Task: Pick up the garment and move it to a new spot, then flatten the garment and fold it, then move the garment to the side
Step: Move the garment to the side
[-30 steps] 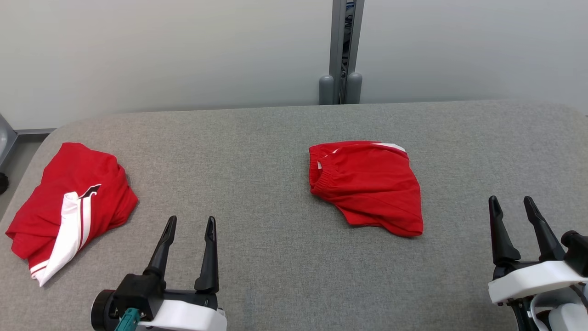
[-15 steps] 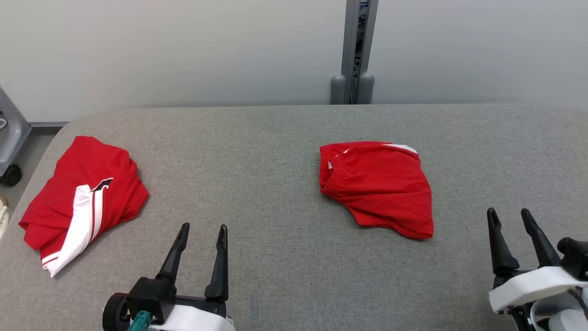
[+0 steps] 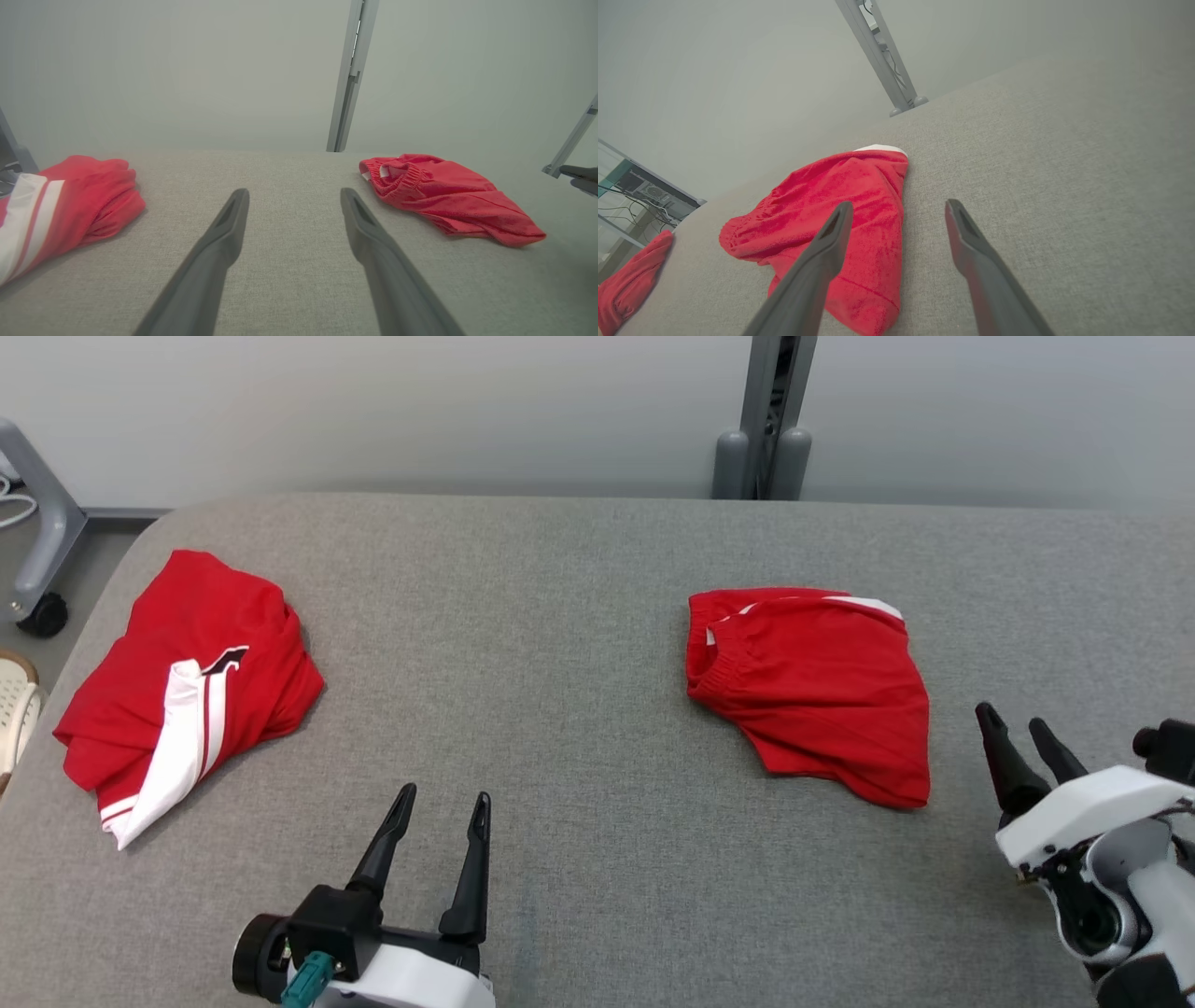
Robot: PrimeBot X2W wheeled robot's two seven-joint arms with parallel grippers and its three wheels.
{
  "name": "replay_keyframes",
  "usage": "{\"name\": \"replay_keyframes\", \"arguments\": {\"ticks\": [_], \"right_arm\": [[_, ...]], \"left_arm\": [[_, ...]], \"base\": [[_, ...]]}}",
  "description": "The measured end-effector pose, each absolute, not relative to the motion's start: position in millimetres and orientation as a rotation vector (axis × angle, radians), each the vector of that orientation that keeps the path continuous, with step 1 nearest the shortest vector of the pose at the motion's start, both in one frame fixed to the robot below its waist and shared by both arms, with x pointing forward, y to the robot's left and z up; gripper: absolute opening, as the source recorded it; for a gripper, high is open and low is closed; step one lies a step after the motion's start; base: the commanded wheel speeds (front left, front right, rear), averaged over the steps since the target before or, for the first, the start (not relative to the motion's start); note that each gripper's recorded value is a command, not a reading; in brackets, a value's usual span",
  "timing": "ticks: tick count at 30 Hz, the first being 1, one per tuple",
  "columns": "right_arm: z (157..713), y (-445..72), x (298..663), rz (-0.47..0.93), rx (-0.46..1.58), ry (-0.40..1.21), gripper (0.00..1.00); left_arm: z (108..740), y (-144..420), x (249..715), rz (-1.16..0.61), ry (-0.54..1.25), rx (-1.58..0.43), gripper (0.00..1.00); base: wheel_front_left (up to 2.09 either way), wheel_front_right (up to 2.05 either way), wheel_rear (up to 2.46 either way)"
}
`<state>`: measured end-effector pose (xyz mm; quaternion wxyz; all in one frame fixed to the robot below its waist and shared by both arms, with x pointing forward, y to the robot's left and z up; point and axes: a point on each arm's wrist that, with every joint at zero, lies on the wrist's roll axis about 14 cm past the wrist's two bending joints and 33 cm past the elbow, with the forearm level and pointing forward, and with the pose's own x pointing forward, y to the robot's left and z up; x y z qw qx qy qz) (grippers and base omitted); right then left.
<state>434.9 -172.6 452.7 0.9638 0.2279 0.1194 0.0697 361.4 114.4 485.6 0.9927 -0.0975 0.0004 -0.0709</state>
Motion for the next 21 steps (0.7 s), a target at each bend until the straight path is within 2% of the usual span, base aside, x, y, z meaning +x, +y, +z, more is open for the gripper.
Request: {"name": "replay_keyframes", "arguments": {"ticks": [10,21], "right_arm": [[418,-155,484,0.169,0.642,0.505,1.0],[389,-134,507,0.21,0.707,0.682,1.0]], "left_arm": [[469,122,386,-0.122,0.043,-0.185,1.0],[456,129,398,-0.102,0.073,-0.173,1.0]], "base": [[0.0,0.0,0.0],[0.0,0.0,0.0]]}}
